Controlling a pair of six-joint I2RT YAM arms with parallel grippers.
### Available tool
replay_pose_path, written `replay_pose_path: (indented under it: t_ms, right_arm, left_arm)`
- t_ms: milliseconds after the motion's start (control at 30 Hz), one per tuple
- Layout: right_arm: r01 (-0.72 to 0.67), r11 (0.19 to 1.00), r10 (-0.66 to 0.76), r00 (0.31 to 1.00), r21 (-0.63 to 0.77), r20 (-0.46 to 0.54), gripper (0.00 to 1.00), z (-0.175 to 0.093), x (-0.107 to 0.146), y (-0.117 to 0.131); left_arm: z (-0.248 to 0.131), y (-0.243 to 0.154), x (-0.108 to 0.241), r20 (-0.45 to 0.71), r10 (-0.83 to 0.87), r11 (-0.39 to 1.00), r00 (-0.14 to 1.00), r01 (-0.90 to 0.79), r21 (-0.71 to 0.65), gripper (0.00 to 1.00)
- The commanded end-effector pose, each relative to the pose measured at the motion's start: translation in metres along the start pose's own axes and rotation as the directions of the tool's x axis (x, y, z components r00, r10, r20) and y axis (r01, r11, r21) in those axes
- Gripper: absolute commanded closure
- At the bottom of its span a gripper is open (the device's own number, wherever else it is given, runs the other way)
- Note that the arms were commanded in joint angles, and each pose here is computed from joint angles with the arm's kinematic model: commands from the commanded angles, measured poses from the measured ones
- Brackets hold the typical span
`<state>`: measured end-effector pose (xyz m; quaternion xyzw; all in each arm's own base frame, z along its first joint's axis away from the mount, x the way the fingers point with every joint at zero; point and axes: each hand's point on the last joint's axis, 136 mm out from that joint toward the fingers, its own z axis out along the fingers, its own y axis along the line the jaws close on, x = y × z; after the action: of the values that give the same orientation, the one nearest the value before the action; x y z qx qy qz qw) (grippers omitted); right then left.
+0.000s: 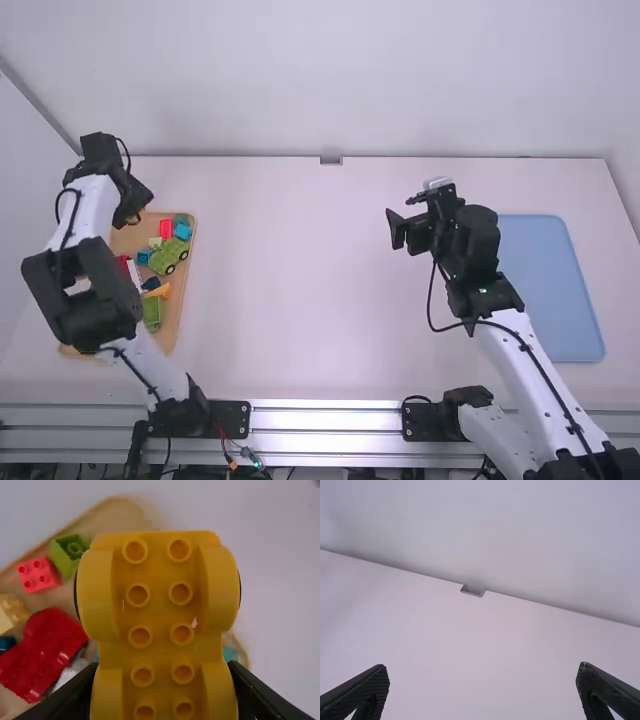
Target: Assemble lego blocks to make yellow taxi
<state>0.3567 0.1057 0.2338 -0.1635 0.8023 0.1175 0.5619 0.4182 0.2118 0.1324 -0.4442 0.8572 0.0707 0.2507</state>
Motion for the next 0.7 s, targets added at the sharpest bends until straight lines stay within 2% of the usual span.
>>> replay_pose_path:
  t_ms: [0,67,100,133,200,233,300,333,400,433,500,567,667]
  right_arm:
    - [-0.009,1.0,0.009,0.999,-0.011,0.038,0.02,-0.002,-0.018,0.003]
    - [-0.009,1.0,0.01,0.999,-0.011,0.038,0.01,-0.002,-0.018,0.003]
    - [-0.01,1.0,0.01,0.999,-0.011,0.037,0.01,-0.002,-0.018,0.003]
    - [-0.009,1.0,0.009,0.999,-0.011,0.037,0.02,-0.002,-0.018,0.003]
    - [-0.01,1.0,0.011,0.999,-0.011,0.037,0.02,-0.002,-0.018,0.003]
    - [-0.014,1.0,0.014,0.999,-0.011,0.037,0.02,-0.002,-0.018,0.003]
    - [-0.038,0.999,0.038,0.999,-0.011,0.037,0.01,-0.002,-0.018,0.003]
    - [-0.051,0.999,0.052,0.998,-0.01,0.038,0.02,-0.003,-0.018,0.002]
    - [-0.058,0.998,0.058,0.998,-0.01,0.036,0.02,-0.003,-0.018,0.002]
    - [-0.058,0.998,0.059,0.998,-0.011,0.034,0.01,-0.002,-0.017,0.002]
    - [-0.059,0.998,0.059,0.998,-0.01,0.031,0.01,-0.002,-0.017,0.002]
    - [-0.062,0.998,0.062,0.998,-0.007,0.023,0.01,-0.003,-0.015,0.001]
    - [-0.071,0.997,0.071,0.997,0.004,0.013,0.01,-0.008,-0.013,-0.002]
  left_arm:
    - [-0.034,-0.029,0.028,0.036,0.262,0.954,0.964,-0.265,0.137,0.87]
    - [-0.056,-0.063,0.072,0.073,0.5,0.811,0.863,-0.496,0.309,0.79]
    - [-0.074,-0.082,0.104,0.103,0.625,0.681,0.774,-0.605,0.412,0.74]
    - [-0.077,-0.086,0.113,0.109,0.652,0.647,0.75,-0.626,0.435,0.74]
    - [-0.102,-0.105,0.172,0.153,0.806,0.411,0.571,-0.727,0.55,0.76]
    - [-0.107,-0.109,0.187,0.157,0.834,0.362,0.528,-0.741,0.566,0.78]
    - [-0.117,-0.117,0.22,0.161,0.888,0.265,0.43,-0.766,0.585,0.83]
    - [-0.124,-0.123,0.248,0.178,0.926,0.17,0.332,-0.79,0.589,0.87]
    - [-0.127,-0.127,0.265,0.201,0.943,0.099,0.264,-0.802,0.59,0.89]
    - [-0.131,-0.133,0.3,0.268,0.959,-0.084,0.095,-0.806,0.585,0.91]
    - [-0.133,-0.135,0.331,0.331,0.942,-0.247,-0.056,-0.783,0.571,0.91]
    - [-0.134,-0.13,0.373,0.415,0.869,-0.471,-0.269,-0.704,0.531,0.91]
    - [-0.126,-0.131,0.4,0.446,0.804,-0.583,-0.393,-0.669,0.461,0.9]
